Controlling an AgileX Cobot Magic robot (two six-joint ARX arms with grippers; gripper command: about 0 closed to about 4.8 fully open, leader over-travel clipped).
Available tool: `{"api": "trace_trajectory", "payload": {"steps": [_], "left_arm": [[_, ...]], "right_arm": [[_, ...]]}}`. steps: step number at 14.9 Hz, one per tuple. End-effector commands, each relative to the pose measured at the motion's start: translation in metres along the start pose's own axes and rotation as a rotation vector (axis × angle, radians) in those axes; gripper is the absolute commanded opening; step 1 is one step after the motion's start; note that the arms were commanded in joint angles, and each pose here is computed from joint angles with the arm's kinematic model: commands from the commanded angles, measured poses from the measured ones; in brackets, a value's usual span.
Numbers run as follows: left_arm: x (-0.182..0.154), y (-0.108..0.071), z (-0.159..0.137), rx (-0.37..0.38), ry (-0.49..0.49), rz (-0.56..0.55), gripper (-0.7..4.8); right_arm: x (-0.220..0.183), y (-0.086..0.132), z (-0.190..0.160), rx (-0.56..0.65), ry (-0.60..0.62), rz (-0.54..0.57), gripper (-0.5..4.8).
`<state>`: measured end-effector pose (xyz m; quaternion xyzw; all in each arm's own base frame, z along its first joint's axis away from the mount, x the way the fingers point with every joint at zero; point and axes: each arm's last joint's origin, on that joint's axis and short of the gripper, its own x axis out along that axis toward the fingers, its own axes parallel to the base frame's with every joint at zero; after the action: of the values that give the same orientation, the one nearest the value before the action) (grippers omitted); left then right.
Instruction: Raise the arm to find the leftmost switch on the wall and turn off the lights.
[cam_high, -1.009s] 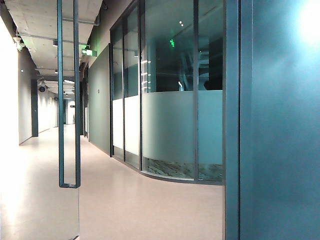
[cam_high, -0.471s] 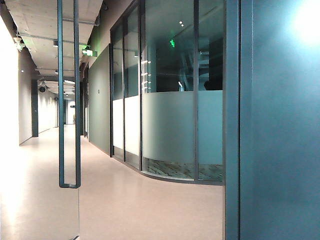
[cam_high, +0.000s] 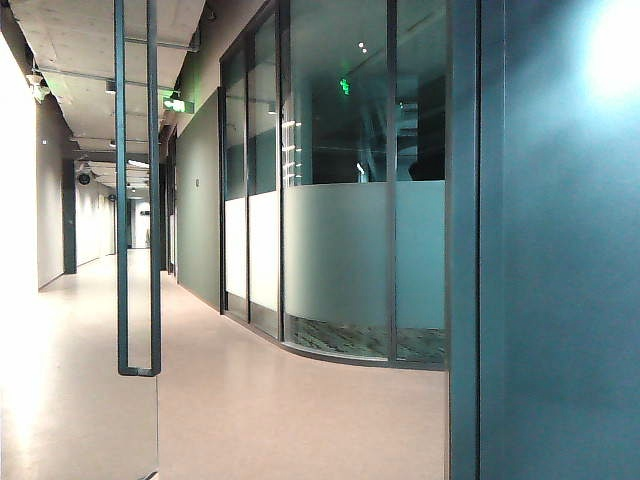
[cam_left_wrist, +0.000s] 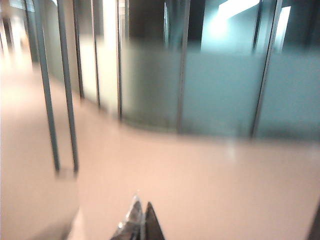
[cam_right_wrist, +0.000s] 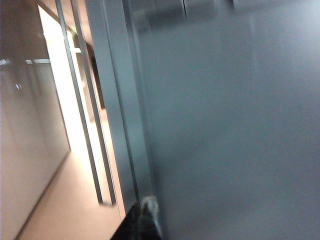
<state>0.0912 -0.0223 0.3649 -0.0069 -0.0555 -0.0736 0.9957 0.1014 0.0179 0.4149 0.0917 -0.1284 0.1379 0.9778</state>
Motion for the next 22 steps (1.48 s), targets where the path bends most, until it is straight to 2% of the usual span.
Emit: {"api": "trace_trajectory", "payload": {"steps": [1, 3, 4, 7, 13, 14, 15, 16, 17, 19, 21, 22], "left_arm": [[0.0, 0.0, -0.013, -0.049, 0.129, -0.003, -0.05], [0.0, 0.0, -0.015, -0.072, 0.147, 0.0, -0.05], [0.0, 0.0, -0.015, -0.123, 0.147, 0.003, -0.05], [0.0, 0.0, -0.015, -0.121, 0.147, 0.004, -0.05], [-0.001, 0.0, -0.015, -0.12, 0.151, 0.005, -0.05], [-0.004, 0.002, -0.015, -0.103, 0.152, 0.023, -0.05], [-0.011, 0.007, -0.015, -0.043, 0.144, 0.067, -0.05], [-0.023, 0.012, -0.016, -0.082, 0.141, 0.122, -0.05], [-0.031, 0.016, -0.021, -0.088, 0.135, 0.179, -0.05], [-0.037, 0.02, -0.049, -0.041, 0.129, 0.247, -0.05], [-0.032, 0.023, -0.094, -0.042, 0.11, 0.261, -0.05], [-0.029, 0.023, -0.114, -0.05, 0.106, 0.234, -0.05]], "right_arm": [[-0.013, -0.002, -0.021, 0.007, 0.088, -0.018, -0.01], [-0.016, -0.004, -0.034, 0.019, 0.187, -0.033, -0.01], [-0.017, -0.005, -0.039, 0.023, 0.23, -0.041, -0.01], [-0.02, -0.006, -0.048, 0.034, 0.326, -0.059, -0.01], [-0.021, -0.007, -0.051, 0.038, 0.362, -0.065, -0.01], [-0.021, -0.007, -0.051, 0.038, 0.362, -0.065, -0.01], [-0.021, -0.007, -0.051, 0.038, 0.361, -0.065, -0.01], [-0.021, -0.007, -0.051, 0.038, 0.361, -0.066, -0.01], [-0.021, -0.007, -0.051, 0.038, 0.361, -0.066, -0.01], [-0.022, -0.007, -0.05, 0.037, 0.356, -0.064, -0.01], [-0.024, -0.006, -0.049, 0.036, 0.35, -0.066, -0.01], [-0.024, -0.006, -0.05, 0.036, 0.351, -0.066, -0.01]]}}
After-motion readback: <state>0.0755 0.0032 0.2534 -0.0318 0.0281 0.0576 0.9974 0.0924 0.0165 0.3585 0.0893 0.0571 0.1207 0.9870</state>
